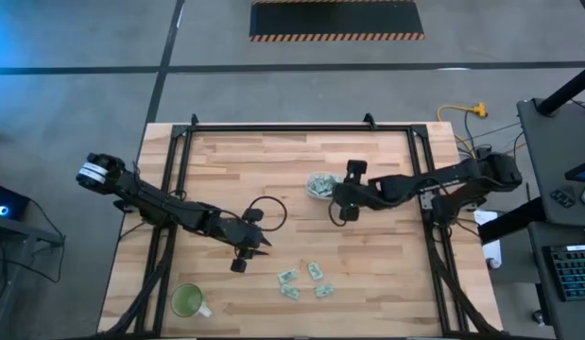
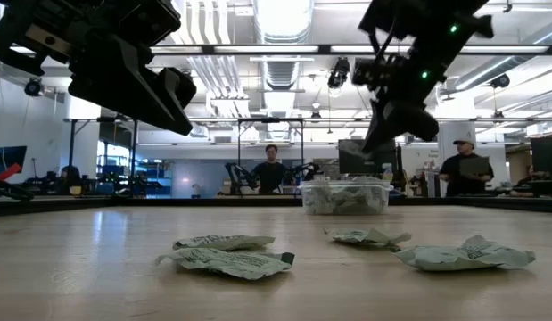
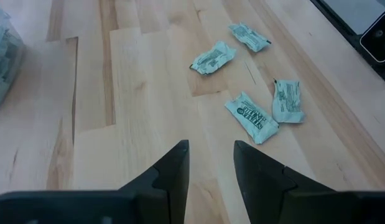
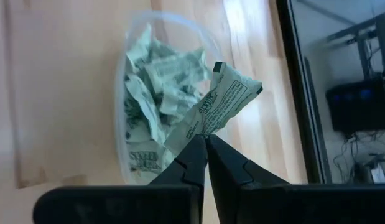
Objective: Pick and place Stevia / Truvia into bins
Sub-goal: Put the stevia packet into the transparent bin
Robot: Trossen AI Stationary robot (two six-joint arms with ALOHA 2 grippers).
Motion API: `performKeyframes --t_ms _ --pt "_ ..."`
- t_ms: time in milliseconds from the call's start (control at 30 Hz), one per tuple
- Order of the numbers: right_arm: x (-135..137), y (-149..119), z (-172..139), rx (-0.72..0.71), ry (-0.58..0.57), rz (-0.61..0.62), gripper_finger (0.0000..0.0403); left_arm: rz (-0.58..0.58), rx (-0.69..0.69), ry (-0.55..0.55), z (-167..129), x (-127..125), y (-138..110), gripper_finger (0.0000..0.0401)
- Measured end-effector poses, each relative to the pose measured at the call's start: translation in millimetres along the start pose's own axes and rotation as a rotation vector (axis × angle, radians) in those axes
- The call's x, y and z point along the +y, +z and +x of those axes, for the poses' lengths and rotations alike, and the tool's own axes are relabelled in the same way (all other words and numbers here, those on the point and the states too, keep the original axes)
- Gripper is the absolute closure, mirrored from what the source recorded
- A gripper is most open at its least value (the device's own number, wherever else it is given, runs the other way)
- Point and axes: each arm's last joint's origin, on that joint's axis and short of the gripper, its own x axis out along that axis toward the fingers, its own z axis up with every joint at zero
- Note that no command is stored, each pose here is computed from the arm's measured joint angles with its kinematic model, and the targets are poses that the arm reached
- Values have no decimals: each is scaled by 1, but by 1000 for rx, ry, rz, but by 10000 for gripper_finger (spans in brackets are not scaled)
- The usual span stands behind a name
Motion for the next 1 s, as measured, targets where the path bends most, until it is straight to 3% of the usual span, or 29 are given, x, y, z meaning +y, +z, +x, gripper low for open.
performKeyframes --t_ms 333,633,1000 --pt "0 -7 27 105 -5 -7 394 -1 1 0 0 0 0 292" --pt "-2 -9 33 127 -13 25 389 -2 1 0 0 0 0 292" --pt "-6 -7 25 97 -22 61 289 -1 1 0 0 0 0 292"
